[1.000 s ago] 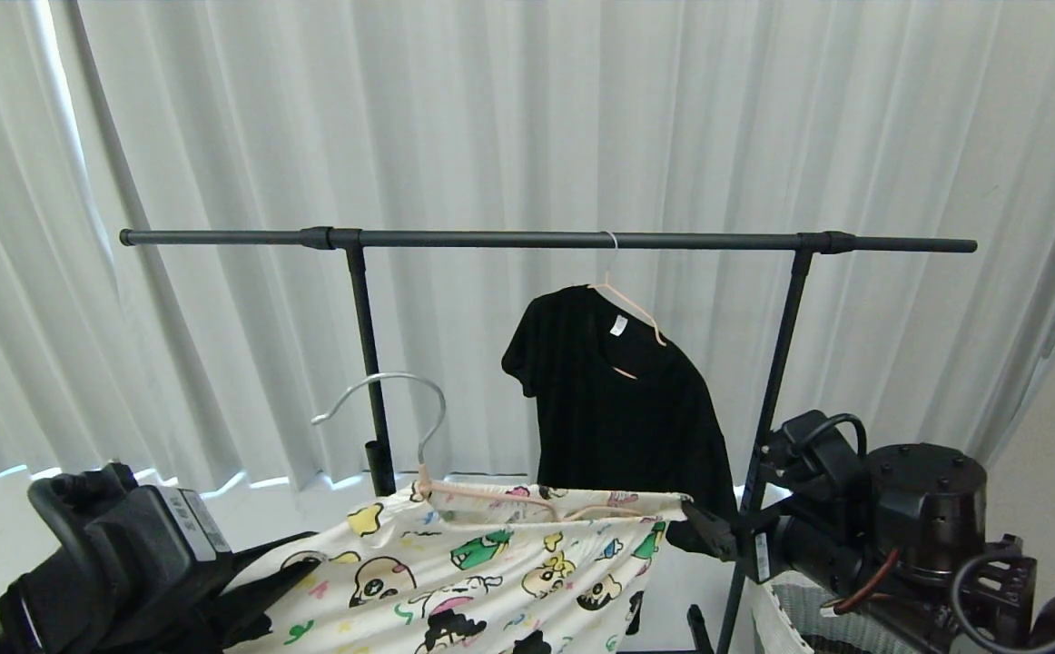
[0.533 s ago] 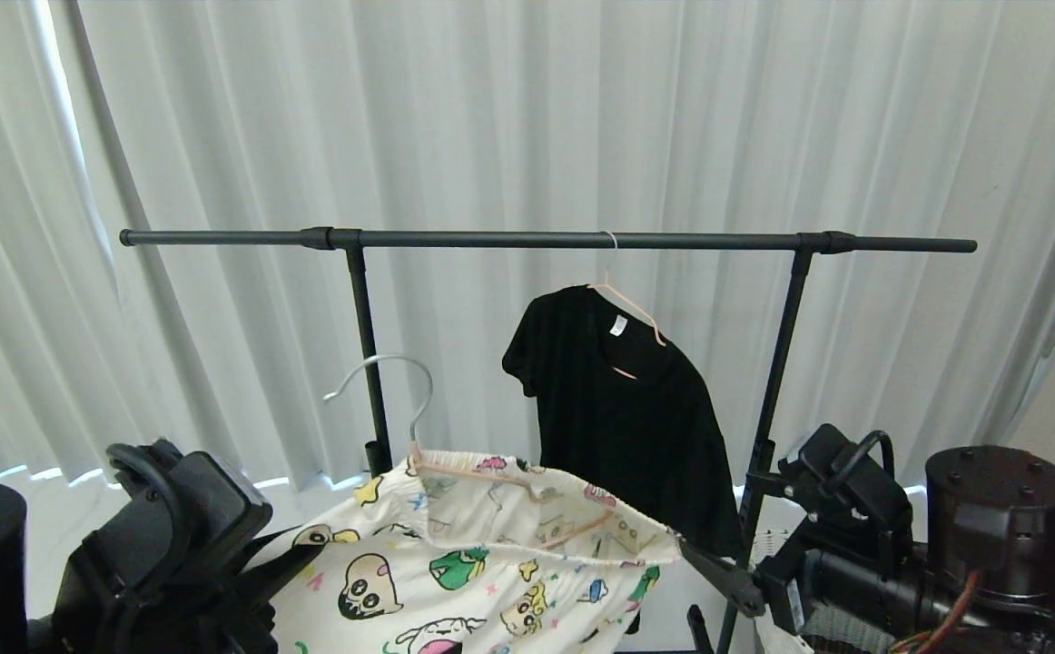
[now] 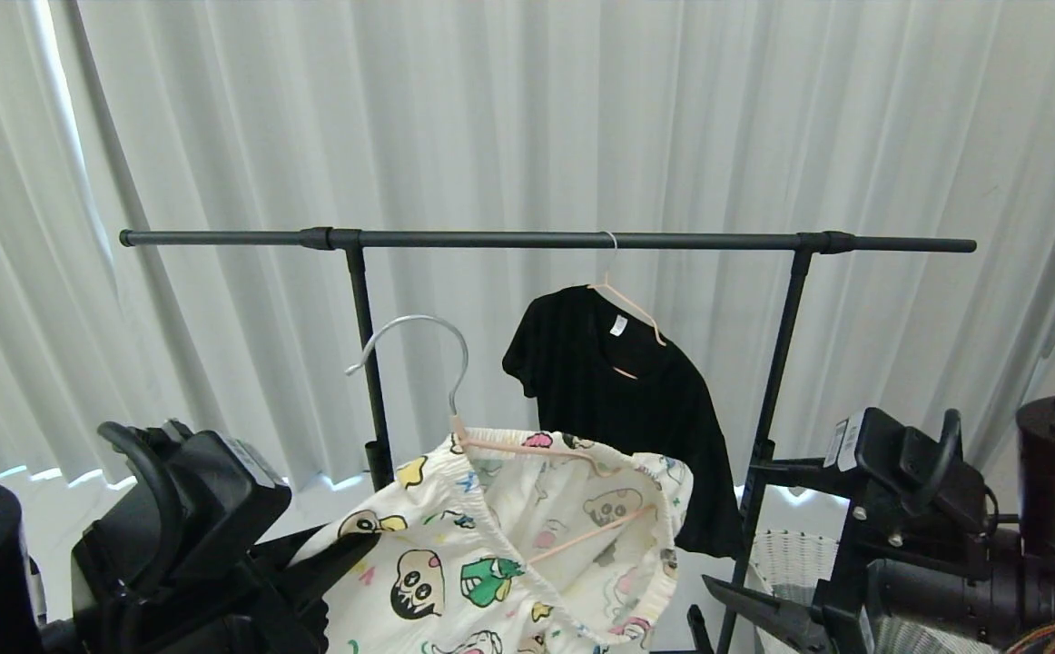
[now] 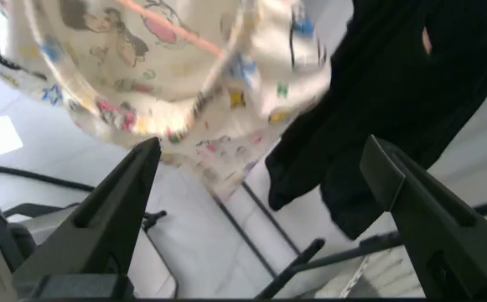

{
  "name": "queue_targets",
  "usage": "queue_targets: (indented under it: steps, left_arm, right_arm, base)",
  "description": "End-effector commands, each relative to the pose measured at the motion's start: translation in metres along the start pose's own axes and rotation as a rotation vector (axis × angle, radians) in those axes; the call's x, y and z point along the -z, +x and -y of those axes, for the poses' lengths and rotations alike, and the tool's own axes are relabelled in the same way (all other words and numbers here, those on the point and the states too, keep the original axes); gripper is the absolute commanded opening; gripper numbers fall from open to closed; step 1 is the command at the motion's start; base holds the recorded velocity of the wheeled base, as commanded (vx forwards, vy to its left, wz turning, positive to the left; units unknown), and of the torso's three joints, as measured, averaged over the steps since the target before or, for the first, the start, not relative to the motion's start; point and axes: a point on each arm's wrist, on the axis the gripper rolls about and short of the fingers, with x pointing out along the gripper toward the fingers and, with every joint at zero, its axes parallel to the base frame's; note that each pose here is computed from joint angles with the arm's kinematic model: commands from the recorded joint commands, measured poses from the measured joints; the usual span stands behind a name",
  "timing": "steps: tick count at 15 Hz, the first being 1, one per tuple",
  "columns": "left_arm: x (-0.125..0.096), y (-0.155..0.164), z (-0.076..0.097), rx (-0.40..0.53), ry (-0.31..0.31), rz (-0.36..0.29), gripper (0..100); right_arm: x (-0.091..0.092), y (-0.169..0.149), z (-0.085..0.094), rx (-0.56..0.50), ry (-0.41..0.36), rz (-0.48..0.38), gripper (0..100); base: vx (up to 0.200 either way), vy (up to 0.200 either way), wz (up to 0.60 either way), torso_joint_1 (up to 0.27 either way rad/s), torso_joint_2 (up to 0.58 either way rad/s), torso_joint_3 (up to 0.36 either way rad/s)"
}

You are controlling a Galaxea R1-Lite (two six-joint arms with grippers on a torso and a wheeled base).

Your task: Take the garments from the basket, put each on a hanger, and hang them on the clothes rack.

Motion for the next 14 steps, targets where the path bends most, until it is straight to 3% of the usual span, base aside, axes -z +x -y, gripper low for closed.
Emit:
queue_targets:
  steps: [1,4,7,10,14]
  left_arm:
    - [0.002,-0.002,0.015,0.085,0.04,0.008,0]
    - [0.009,-0.009,0.035,0.208,0.103,0.015,0]
    - [0.006,-0.01,0.04,0.235,0.108,0.074,0]
    - [0.004,-0.012,0.041,0.241,0.158,0.101,0]
    - [0.003,-0.012,0.041,0.24,0.157,0.104,0]
  right_arm:
    - [-0.021,-0.006,0.003,-0.03,-0.045,0.053,100]
    - [-0.027,-0.002,-0.004,-0.199,-0.157,0.003,100]
    - [-0.039,-0.002,-0.028,-0.358,-0.2,-0.066,100]
    - [-0.045,0.014,-0.035,-0.409,-0.203,-0.127,100]
    - [-0.05,0.034,-0.038,-0.43,-0.197,-0.175,100]
  base:
    - [0.0,0.0,0.0,0.0,0.0,0.0]
    - [0.0,0.0,0.0,0.0,0.0,0.0]
    - [0.0,0.0,0.0,0.0,0.0,0.0]
    - [0.0,0.0,0.0,0.0,0.0,0.0]
    - [0.0,0.0,0.0,0.0,0.0,0.0]
